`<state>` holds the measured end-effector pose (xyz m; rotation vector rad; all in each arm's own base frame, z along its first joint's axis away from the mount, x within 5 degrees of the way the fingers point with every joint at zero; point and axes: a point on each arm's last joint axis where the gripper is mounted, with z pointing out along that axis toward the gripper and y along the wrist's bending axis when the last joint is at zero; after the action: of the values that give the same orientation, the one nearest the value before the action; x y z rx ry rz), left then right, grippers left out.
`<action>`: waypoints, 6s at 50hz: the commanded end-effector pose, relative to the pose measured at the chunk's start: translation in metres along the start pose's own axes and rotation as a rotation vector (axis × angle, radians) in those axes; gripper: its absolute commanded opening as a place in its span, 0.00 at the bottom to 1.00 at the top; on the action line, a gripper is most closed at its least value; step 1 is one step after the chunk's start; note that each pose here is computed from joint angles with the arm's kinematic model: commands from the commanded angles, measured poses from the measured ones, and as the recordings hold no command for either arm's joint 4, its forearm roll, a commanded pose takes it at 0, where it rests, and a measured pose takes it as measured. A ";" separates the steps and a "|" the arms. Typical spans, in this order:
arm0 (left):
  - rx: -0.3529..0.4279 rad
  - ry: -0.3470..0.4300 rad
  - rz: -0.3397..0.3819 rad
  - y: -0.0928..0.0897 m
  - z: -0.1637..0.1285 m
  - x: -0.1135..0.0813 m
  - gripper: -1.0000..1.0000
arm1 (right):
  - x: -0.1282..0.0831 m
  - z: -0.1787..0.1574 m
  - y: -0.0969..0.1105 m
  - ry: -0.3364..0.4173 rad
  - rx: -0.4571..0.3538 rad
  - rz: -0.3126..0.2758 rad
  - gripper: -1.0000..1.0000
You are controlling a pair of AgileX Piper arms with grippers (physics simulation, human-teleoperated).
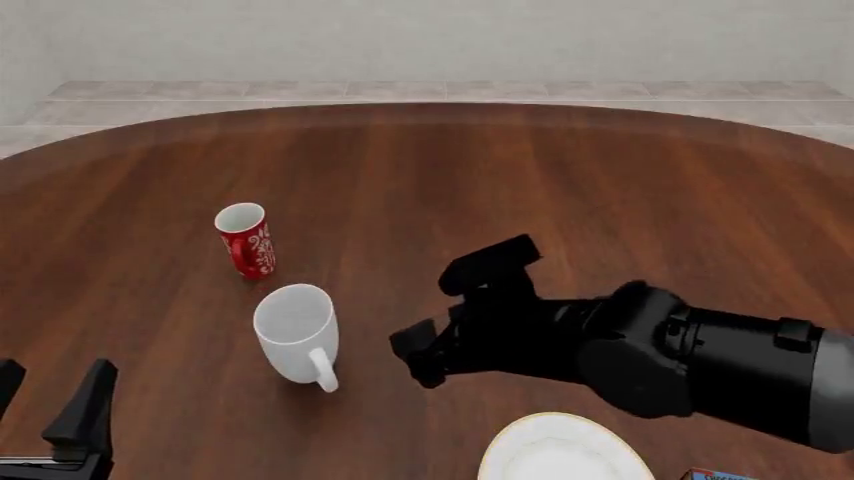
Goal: Put the white mug on the plate.
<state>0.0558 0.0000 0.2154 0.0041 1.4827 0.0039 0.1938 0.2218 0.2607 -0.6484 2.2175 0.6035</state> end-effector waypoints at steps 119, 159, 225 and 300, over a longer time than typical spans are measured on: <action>0.000 0.000 0.000 0.000 0.000 0.000 1.00 | 0.030 0.136 0.045 0.132 -0.060 -0.020 1.00; 0.000 0.000 0.000 0.000 0.000 0.000 1.00 | 0.033 0.159 0.049 0.148 -0.059 -0.021 1.00; 0.000 0.000 0.000 0.000 0.000 0.000 1.00 | 0.007 0.127 0.051 0.145 -0.056 -0.075 0.00; 0.000 0.000 0.000 0.000 0.000 0.000 1.00 | 0.019 0.011 0.003 0.101 0.007 -0.042 0.00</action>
<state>0.0558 0.0000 0.2154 0.0040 1.4827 0.0040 0.1927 0.2362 0.2397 -0.7578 2.2947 0.5453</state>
